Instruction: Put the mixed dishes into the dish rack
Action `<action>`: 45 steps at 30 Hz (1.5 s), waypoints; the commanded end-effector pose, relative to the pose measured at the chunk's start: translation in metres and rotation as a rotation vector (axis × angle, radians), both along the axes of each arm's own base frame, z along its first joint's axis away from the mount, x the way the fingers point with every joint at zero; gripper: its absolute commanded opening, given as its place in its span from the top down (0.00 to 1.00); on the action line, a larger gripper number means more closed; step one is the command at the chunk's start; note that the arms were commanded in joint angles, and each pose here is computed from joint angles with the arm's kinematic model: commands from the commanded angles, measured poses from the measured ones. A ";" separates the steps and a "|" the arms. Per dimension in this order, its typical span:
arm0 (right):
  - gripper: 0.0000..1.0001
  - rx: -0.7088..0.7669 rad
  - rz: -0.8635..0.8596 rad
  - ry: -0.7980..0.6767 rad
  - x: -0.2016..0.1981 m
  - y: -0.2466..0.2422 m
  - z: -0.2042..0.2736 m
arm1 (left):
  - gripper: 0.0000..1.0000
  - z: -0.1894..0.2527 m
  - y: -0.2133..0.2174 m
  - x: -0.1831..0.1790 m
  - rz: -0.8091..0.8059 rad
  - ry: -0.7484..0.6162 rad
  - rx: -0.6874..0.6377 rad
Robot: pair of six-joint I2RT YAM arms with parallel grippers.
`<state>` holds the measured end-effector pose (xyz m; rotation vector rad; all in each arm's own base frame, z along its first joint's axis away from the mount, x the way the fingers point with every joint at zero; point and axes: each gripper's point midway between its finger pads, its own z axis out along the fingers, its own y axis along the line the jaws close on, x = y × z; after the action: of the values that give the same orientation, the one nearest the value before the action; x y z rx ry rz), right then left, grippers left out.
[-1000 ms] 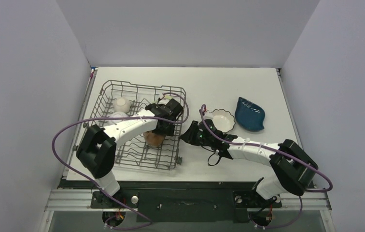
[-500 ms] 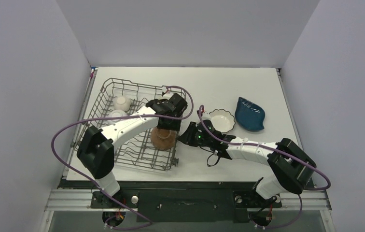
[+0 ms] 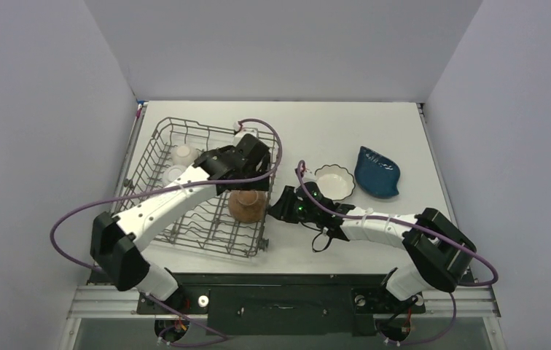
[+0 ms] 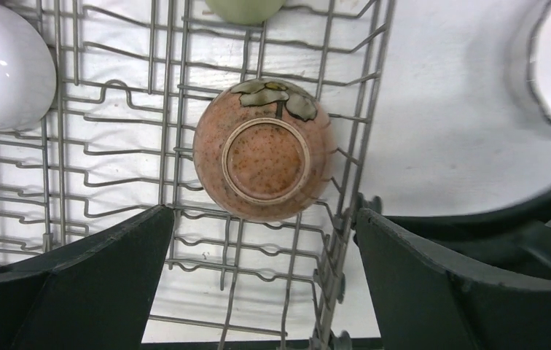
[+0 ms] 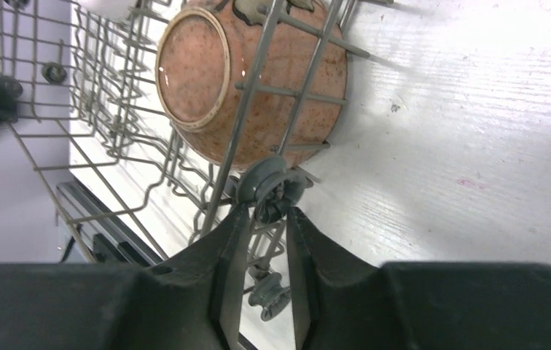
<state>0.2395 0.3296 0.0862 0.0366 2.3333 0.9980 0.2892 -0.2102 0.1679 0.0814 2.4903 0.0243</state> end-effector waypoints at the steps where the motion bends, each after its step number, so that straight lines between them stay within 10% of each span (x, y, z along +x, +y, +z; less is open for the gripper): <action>1: 0.71 0.003 0.020 -0.092 0.006 0.006 0.032 | 0.04 0.070 -0.001 -0.005 -0.021 -0.176 -0.192; 16: 0.52 -0.145 -0.076 -0.228 0.017 -0.072 0.096 | 0.04 0.168 0.067 -0.064 -0.033 -0.540 -0.483; 34: 0.49 -0.422 -0.694 -0.012 0.048 -0.288 0.050 | 0.04 0.165 0.077 -0.086 -0.095 -0.561 -0.510; 45: 0.46 -0.425 -0.612 0.048 0.060 -0.284 0.016 | 0.04 0.159 0.065 -0.095 -0.152 -0.534 -0.570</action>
<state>0.2918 0.0375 0.1024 0.6308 2.3261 0.1427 0.1956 -0.1344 0.3140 0.0043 1.9229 -0.5549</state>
